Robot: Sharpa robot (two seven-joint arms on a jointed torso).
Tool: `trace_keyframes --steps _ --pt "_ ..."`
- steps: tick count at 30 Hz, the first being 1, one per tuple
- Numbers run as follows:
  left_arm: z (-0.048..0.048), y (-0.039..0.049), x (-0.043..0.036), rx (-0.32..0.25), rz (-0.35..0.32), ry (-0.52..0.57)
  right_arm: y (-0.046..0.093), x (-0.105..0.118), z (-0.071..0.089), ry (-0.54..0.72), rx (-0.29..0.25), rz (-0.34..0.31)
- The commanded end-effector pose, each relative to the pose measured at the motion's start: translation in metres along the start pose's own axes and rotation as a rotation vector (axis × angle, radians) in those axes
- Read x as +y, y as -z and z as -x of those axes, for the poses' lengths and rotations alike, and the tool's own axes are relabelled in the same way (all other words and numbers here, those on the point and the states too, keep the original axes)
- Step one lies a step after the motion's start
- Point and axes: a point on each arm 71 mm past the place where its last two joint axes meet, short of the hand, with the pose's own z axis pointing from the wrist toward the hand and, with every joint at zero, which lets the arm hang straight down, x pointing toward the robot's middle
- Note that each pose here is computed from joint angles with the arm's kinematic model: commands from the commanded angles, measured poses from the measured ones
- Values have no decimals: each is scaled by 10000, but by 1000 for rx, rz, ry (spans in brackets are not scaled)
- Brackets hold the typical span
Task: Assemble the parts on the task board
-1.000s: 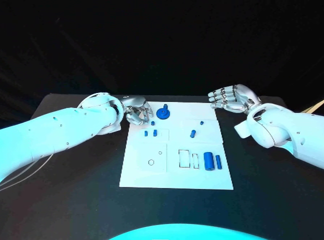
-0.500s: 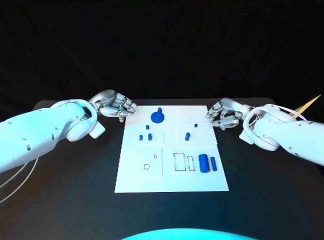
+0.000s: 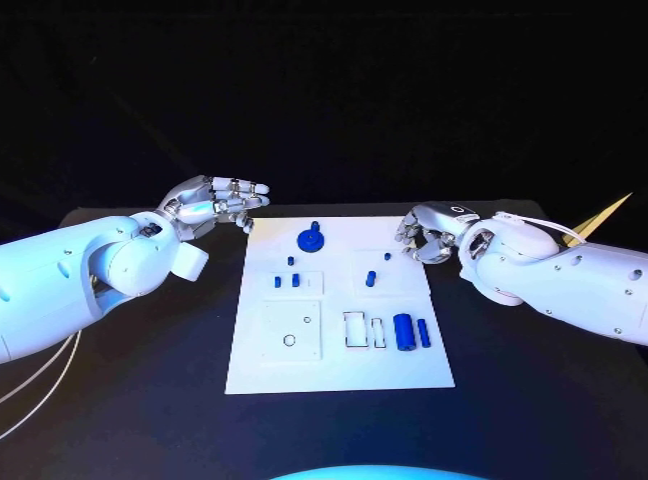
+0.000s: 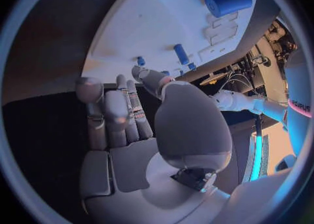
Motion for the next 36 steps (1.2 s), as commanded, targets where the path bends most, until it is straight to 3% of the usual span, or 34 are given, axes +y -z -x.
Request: trace_keyframes --steps 1,13,36 --pt "-29 3 -21 9 -15 20 -29 48 -24 7 7 7" --pt "-49 24 -37 14 -25 33 -97 176 -169 9 79 25" --pt "-82 29 -42 31 -23 41 -220 265 -300 23 97 26"
